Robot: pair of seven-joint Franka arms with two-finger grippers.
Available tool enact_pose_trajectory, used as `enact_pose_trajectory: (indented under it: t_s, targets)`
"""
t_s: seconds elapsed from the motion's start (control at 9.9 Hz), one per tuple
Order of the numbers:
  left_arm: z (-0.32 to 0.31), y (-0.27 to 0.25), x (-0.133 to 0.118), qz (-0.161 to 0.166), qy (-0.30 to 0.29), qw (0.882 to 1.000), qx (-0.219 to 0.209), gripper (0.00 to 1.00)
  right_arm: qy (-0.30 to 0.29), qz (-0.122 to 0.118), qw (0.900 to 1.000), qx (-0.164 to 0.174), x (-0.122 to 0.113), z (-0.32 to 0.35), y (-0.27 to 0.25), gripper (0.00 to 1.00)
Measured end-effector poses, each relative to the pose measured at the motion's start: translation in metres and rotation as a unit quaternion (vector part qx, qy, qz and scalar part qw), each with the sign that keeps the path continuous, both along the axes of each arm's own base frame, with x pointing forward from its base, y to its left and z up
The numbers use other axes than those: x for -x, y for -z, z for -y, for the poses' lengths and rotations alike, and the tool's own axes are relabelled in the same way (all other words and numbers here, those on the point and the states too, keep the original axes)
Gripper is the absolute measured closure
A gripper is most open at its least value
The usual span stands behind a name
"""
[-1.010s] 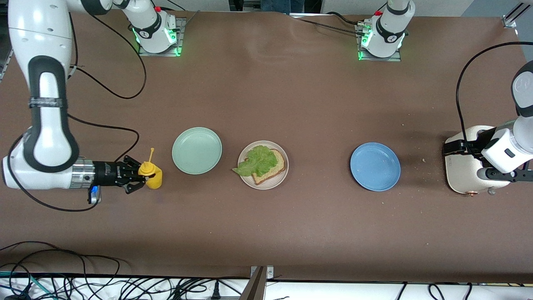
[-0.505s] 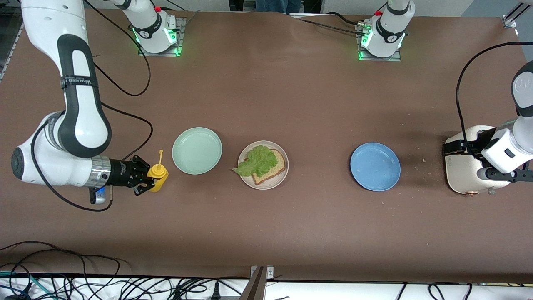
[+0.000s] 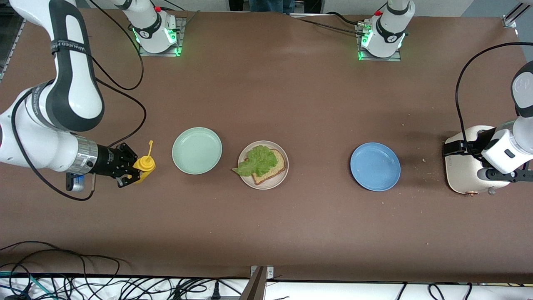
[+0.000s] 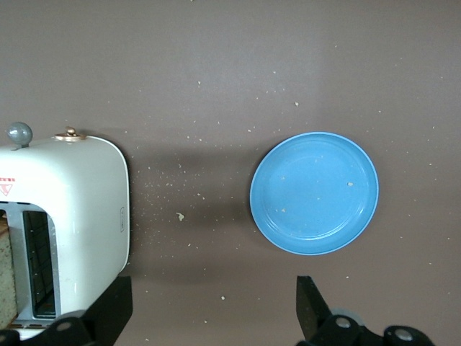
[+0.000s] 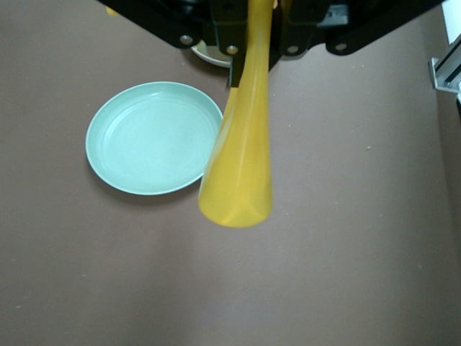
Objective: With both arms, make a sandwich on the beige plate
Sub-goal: 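Carry the inverted mustard bottle with the right gripper over the bread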
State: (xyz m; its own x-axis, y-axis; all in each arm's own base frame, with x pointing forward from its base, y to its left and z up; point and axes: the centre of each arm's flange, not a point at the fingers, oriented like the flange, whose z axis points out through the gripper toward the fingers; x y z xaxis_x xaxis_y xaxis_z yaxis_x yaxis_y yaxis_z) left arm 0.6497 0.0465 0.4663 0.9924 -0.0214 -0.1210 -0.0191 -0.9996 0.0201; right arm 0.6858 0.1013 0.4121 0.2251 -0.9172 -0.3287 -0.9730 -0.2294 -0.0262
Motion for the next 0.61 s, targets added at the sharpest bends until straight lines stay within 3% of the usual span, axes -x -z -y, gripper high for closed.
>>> enact_pose_trajectory:
  t_s: [0.4,0.61]
  targets:
    - [0.001,0.003,-0.001,-0.002,0.000,1.000,0.000,0.00,-0.019,0.017,0.990,0.139,0.015,-0.077,0.013,0.93]
    - [0.001,0.003,-0.001,-0.003,0.000,1.000,0.000,0.00,-0.021,0.027,0.984,0.173,0.023,-0.114,0.019,0.93]
